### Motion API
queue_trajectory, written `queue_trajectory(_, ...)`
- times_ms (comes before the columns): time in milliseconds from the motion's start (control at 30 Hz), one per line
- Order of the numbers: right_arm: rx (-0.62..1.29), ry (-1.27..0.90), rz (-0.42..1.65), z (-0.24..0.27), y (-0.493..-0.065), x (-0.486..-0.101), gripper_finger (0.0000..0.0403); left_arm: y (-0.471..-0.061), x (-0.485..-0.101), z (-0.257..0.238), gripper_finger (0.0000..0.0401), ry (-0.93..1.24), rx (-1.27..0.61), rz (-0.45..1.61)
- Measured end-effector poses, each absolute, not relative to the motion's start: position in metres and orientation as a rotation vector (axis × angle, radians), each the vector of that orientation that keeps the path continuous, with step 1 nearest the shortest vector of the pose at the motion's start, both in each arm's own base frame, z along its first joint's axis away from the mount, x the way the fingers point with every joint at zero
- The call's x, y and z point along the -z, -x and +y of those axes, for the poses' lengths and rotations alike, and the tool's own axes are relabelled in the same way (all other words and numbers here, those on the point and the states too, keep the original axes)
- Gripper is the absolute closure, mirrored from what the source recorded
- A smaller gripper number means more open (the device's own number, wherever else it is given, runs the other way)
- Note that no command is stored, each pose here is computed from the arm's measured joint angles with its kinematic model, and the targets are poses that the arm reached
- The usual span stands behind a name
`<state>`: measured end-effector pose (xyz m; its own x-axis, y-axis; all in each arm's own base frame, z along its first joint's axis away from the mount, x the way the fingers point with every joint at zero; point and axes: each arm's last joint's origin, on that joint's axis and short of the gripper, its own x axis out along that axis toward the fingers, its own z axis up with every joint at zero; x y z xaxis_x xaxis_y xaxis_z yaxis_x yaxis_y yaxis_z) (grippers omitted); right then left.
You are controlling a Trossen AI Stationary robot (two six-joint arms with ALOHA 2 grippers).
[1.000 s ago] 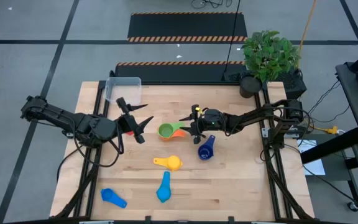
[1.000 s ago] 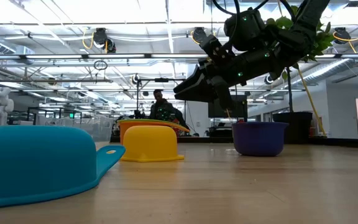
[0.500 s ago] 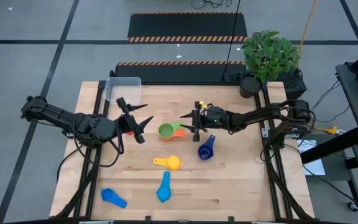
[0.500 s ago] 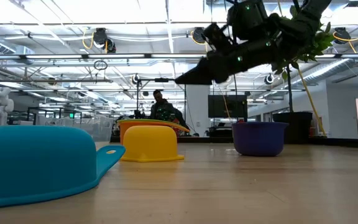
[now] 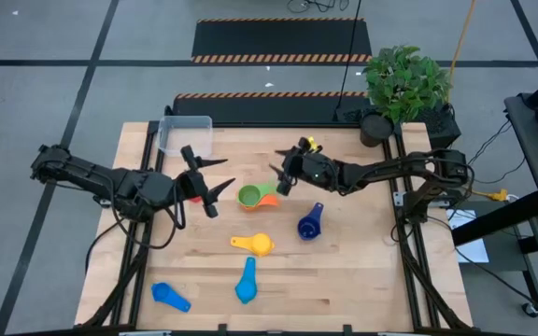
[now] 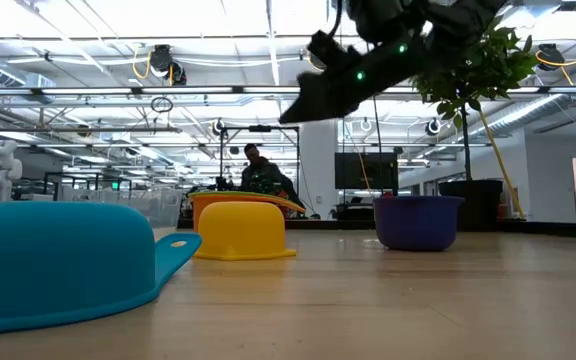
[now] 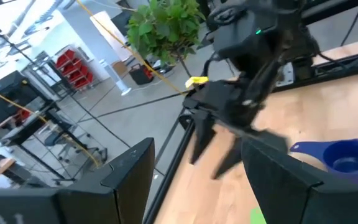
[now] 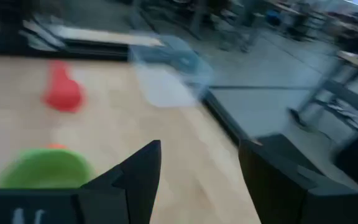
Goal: Nest measuring cups in basket
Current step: Stack the green measuring cup on top of the orange measuring cup
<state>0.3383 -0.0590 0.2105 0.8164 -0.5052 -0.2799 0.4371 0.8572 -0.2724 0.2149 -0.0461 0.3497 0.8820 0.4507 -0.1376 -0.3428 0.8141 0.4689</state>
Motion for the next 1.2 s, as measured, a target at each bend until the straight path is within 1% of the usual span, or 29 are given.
queue_trajectory(133,0.511,0.182,0.403,-0.073,-0.341,-0.193,0.0226,-0.215,-0.350,-0.046,0.0158,-0.447,-0.424,0.248)
queue_trajectory(267,0.492,0.153,0.494,-0.091,-0.343,-0.164,0.0276,-0.215,-0.350,-0.046,0.0158,-0.447,-0.423,0.247)
queue_trajectory(333,0.456,0.138,0.534,-0.098,-0.342,-0.152,0.0303,-0.215,-0.350,-0.046,0.0158,-0.447,-0.423,0.248)
queue_trajectory(467,0.343,0.087,0.552,-0.106,-0.342,-0.141,0.0347,-0.215,-0.350,-0.046,0.0158,-0.453,-0.423,0.249)
queue_trajectory(633,0.237,0.056,0.604,-0.108,-0.338,-0.136,0.0383,-0.215,-0.350,-0.046,0.0158,-0.455,-0.422,0.250)
queue_trajectory(800,0.144,0.029,0.611,-0.104,-0.338,-0.135,0.0394,-0.215,-0.350,-0.046,0.0158,-0.452,-0.422,0.250)
queue_trajectory(1200,0.151,0.051,0.542,-0.104,-0.343,-0.137,0.0395,-0.215,-0.350,-0.046,0.0158,-0.452,-0.420,0.249)
